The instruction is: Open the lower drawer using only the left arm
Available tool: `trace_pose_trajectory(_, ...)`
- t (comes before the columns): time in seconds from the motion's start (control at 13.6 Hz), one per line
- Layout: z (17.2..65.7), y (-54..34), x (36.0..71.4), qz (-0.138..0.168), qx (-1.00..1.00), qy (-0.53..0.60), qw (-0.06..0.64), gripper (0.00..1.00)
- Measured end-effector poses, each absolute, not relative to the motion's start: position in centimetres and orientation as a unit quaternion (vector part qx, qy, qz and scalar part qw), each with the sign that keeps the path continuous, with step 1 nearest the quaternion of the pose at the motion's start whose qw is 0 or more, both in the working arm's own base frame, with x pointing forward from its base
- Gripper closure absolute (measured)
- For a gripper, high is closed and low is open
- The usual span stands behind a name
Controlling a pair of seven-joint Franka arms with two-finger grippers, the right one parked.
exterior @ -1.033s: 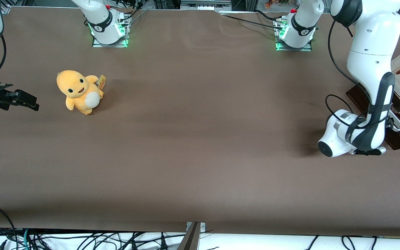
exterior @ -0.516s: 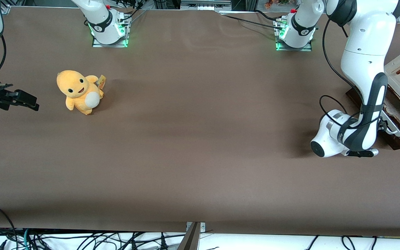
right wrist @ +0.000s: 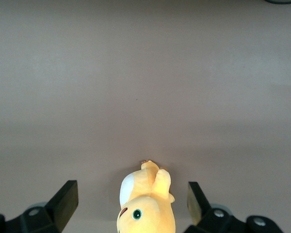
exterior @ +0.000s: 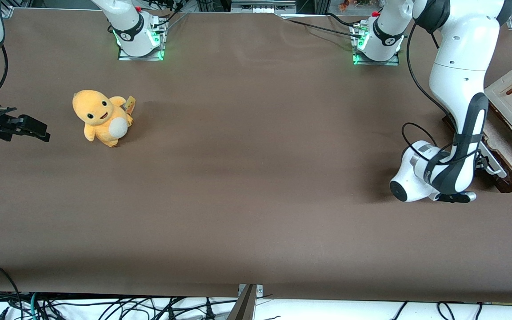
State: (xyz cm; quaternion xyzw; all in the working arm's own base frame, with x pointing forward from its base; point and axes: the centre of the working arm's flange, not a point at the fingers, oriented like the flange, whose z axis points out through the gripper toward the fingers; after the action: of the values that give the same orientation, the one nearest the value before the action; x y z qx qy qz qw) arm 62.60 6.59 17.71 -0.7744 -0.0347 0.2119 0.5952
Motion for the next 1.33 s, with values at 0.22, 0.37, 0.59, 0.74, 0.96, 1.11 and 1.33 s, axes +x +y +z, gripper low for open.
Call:
trace_pose_trajectory(0.22,18.0,4.5,63.1,0.207,-0.786,-0.029,0.582,0.59)
trace_pose_trajectory(0.37,18.2,3.3,63.4,0.204,-0.795,-0.031,0.571,0.38)
trace_pose_trajectory(0.59,19.4,2.8,64.1,0.207,-0.810,-0.045,0.547,0.07)
trace_pose_trajectory(0.74,21.0,2.0,64.9,0.211,-0.836,-0.074,0.501,0.00)
trace_pose_trajectory(0.96,25.1,-0.3,66.6,0.214,-0.891,-0.136,0.377,0.00)
trace_pose_trajectory(1.11,28.9,-2.2,67.3,0.215,-0.922,-0.164,0.276,0.00)
trace_pose_trajectory(1.33,35.5,-3.1,68.1,0.198,-0.960,-0.163,0.115,0.00)
